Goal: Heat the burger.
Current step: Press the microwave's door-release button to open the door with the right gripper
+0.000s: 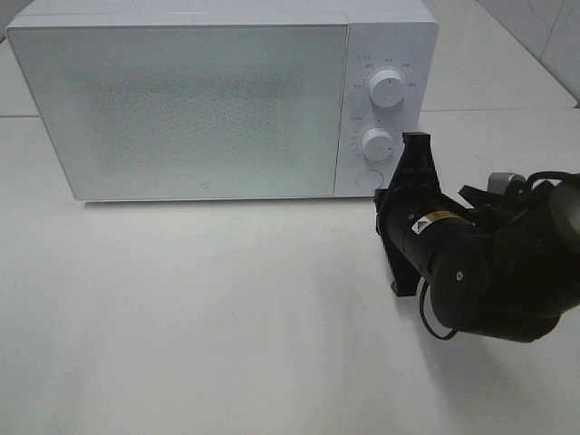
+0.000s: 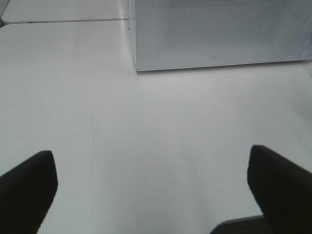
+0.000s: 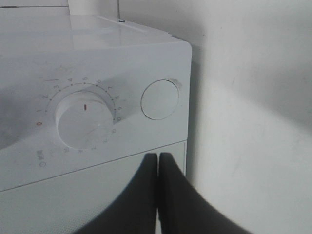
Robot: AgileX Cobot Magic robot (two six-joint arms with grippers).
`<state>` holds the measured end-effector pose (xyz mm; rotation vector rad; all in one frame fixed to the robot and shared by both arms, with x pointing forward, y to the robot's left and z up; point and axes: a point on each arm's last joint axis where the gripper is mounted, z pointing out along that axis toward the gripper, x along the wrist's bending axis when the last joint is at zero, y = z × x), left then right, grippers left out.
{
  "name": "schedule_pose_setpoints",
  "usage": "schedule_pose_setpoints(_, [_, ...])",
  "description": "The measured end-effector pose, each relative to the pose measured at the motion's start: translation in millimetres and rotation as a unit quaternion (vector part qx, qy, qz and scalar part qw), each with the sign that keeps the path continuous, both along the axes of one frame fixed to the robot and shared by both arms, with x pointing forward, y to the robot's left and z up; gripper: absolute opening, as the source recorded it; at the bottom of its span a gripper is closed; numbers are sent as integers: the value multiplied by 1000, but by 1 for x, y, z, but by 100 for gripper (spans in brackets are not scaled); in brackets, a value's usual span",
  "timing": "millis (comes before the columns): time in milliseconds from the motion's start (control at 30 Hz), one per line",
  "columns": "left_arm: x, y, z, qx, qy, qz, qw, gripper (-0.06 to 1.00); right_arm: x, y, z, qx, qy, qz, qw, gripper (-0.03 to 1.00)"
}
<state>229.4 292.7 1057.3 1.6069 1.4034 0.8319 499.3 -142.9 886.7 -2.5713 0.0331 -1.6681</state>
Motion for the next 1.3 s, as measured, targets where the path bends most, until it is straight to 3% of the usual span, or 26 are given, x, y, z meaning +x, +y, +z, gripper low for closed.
schedule_pose_setpoints(800, [0,0,0,0,0,0,1000,98,68,-5,-30,-5,4,-15,1000,2])
schedule_pose_setpoints(1300, [0,0,0,0,0,0,1000,98,80,-2,-39,-3,16,-14,1000,2])
